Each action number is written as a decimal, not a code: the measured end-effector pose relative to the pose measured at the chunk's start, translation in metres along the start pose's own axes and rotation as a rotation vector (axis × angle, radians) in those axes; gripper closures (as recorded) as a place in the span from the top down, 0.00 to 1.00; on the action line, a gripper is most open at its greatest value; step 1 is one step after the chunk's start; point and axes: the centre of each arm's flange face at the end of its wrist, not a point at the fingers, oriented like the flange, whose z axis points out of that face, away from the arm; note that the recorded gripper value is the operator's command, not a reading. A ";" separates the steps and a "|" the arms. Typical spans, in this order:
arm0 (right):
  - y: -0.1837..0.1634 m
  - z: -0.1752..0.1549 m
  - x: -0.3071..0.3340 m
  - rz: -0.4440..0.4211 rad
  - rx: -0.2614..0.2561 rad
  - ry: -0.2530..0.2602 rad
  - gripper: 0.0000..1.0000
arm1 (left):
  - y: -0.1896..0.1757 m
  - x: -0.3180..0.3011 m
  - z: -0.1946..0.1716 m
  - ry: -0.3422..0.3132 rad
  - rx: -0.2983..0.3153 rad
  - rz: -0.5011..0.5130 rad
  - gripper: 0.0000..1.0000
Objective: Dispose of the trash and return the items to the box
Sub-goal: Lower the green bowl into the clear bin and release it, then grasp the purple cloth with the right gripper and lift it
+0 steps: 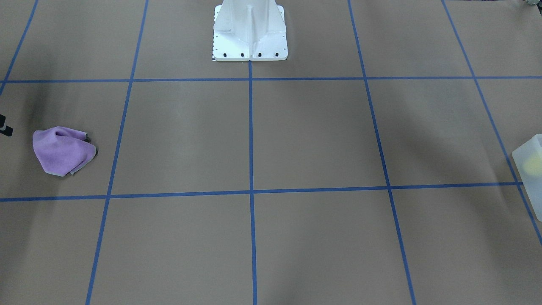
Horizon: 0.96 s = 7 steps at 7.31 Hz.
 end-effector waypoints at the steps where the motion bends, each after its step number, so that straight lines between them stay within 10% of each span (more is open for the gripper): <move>1: 0.000 0.000 0.000 0.000 0.000 0.000 1.00 | 0.000 0.000 0.000 0.003 0.006 0.006 0.97; 7: 0.000 -0.009 -0.012 0.002 0.018 -0.008 1.00 | 0.042 0.067 -0.081 0.107 0.158 0.186 0.97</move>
